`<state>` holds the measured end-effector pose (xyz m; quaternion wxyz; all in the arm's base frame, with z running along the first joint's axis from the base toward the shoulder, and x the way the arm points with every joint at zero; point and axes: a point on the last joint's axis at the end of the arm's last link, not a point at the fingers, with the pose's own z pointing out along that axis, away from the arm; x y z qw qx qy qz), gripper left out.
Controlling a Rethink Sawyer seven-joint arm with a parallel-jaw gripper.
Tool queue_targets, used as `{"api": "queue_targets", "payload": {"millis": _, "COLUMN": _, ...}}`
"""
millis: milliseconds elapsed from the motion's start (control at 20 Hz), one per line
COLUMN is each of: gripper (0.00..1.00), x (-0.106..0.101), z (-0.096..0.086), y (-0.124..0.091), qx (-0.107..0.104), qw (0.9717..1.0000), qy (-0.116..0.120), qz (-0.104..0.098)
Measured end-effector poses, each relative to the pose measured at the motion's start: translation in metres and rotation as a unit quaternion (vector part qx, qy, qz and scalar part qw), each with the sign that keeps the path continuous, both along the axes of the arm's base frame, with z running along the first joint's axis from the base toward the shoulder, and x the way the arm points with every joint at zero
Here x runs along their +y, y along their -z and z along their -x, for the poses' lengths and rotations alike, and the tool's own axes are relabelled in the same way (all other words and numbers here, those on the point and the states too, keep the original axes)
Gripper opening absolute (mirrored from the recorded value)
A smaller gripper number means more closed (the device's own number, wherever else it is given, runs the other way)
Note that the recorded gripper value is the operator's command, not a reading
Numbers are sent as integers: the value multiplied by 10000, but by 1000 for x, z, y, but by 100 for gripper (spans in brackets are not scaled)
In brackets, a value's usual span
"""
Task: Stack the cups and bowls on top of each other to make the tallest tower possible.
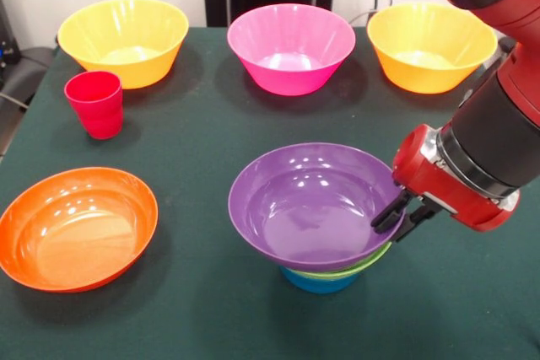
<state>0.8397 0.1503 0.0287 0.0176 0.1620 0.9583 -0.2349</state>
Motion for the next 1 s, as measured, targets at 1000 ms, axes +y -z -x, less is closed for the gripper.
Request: {"api": "queue_targets", "payload": {"millis": 1000, "gripper": 0, "x": 2, "z": 3, "y": 9, "qx": 50, "qw": 10000, "qy": -33, "qz": 17}}
